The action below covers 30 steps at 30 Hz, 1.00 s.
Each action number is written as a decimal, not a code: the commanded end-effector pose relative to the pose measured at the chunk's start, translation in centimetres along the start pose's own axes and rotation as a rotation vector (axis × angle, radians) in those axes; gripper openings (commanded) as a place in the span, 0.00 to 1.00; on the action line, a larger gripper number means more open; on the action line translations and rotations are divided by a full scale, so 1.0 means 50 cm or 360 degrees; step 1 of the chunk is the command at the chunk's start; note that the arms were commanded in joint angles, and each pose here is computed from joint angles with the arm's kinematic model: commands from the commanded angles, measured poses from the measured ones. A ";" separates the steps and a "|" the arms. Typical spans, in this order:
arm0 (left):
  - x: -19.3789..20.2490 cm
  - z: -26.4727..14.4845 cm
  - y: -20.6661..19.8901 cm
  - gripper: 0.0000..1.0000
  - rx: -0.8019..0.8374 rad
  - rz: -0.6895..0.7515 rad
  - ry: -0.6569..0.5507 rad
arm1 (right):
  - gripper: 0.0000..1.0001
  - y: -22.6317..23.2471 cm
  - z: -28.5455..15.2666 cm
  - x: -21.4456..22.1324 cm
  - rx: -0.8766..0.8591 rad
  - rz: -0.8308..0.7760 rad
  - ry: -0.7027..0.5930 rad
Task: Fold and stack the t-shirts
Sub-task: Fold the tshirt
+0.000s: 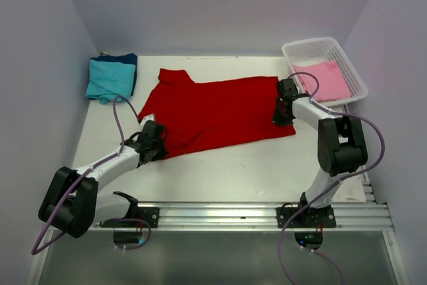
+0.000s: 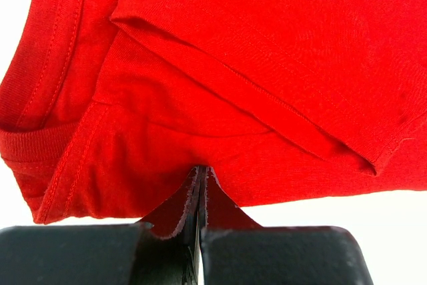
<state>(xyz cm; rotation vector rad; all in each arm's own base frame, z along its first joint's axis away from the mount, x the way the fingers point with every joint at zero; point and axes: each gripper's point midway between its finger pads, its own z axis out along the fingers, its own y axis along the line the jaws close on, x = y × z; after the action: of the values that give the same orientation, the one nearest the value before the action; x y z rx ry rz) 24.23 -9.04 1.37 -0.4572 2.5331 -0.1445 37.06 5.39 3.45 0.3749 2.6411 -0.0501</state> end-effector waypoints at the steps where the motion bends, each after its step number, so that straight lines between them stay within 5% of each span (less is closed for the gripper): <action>1: 0.046 -0.010 0.035 0.00 -0.0073 0.0033 0.0132 | 0.00 0.007 0.017 -0.005 0.0000 0.0002 0.0011; 22: 0.085 -0.062 0.020 0.00 -0.0007 -0.0016 0.0351 | 0.00 -0.116 -0.043 0.131 0.0310 -0.0063 0.0198; 27: 0.085 -0.068 0.021 0.00 -0.0006 -0.0026 0.0353 | 0.00 -0.110 -0.069 0.130 0.0253 -0.0045 0.0183; 30: 0.077 -0.072 0.016 0.00 0.0011 -0.0017 0.0332 | 0.00 -0.056 -0.099 0.105 -0.0006 -0.0054 0.0114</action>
<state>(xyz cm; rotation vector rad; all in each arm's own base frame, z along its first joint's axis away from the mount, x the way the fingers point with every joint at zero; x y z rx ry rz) 19.00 -9.57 1.31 -0.4622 2.7349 -0.2055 28.87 2.77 2.64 0.3841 2.7776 -0.2120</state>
